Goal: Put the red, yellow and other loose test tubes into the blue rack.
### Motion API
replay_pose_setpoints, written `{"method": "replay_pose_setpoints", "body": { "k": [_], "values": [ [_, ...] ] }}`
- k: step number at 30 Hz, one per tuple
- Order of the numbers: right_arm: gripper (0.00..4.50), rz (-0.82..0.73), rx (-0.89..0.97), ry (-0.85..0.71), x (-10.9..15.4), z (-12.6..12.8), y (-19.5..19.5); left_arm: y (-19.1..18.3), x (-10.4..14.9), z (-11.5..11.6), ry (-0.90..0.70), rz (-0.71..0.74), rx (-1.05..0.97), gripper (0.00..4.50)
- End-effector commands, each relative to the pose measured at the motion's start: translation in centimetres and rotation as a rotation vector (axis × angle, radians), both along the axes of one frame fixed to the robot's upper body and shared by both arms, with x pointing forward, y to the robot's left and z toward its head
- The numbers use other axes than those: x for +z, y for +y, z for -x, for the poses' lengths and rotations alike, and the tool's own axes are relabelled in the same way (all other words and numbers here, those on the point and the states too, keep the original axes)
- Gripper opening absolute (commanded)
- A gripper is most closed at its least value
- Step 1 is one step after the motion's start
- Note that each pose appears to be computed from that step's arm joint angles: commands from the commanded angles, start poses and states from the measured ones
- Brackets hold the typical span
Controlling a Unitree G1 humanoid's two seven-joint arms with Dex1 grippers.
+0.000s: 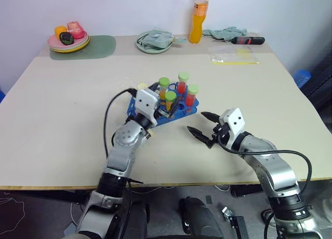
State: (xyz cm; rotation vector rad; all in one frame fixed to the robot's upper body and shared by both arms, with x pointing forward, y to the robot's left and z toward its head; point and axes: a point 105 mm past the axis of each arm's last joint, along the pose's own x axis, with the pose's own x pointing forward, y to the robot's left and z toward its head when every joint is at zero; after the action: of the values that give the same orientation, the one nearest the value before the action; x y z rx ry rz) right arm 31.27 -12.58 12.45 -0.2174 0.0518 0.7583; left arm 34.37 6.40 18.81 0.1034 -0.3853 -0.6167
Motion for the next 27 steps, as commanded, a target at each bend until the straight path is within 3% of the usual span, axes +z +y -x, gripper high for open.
{"method": "replay_pose_setpoints", "body": {
  "k": [1,5,7,10,14,17,22,27],
  "values": [
    [4.16,-0.009,0.031,-0.052,1.3,0.2,0.5,2.8,3.8,2.8,-0.022,-0.001,-0.051,4.44],
    [4.16,-0.004,0.039,-0.049,1.1,-0.1,0.4,4.7,4.6,5.6,0.075,-0.085,-0.110,4.44],
    [4.16,-0.001,0.045,-0.048,1.1,-0.2,0.3,5.3,3.9,6.6,0.212,-0.135,-0.136,4.44],
    [4.16,0.014,0.068,-0.048,1.1,-0.5,0.3,6.6,-0.2,9.0,0.487,-0.525,-0.103,4.44],
    [4.16,0.073,0.194,-0.022,1.3,0.3,0.7,8.1,-1.6,9.1,0.775,-0.635,-0.060,4.44],
    [4.16,0.126,0.315,-0.008,2.2,1.7,0.7,8.9,-2.5,9.6,0.917,-0.806,-0.068,4.44],
    [4.16,0.153,0.391,-0.028,3.8,2.5,1.0,8.2,-3.7,8.7,0.979,-0.862,-0.065,4.44],
    [4.16,0.162,0.424,-0.031,3.9,3.6,1.7,6.2,-5.4,7.0,1.021,-0.799,-0.048,4.44]
  ]
}}
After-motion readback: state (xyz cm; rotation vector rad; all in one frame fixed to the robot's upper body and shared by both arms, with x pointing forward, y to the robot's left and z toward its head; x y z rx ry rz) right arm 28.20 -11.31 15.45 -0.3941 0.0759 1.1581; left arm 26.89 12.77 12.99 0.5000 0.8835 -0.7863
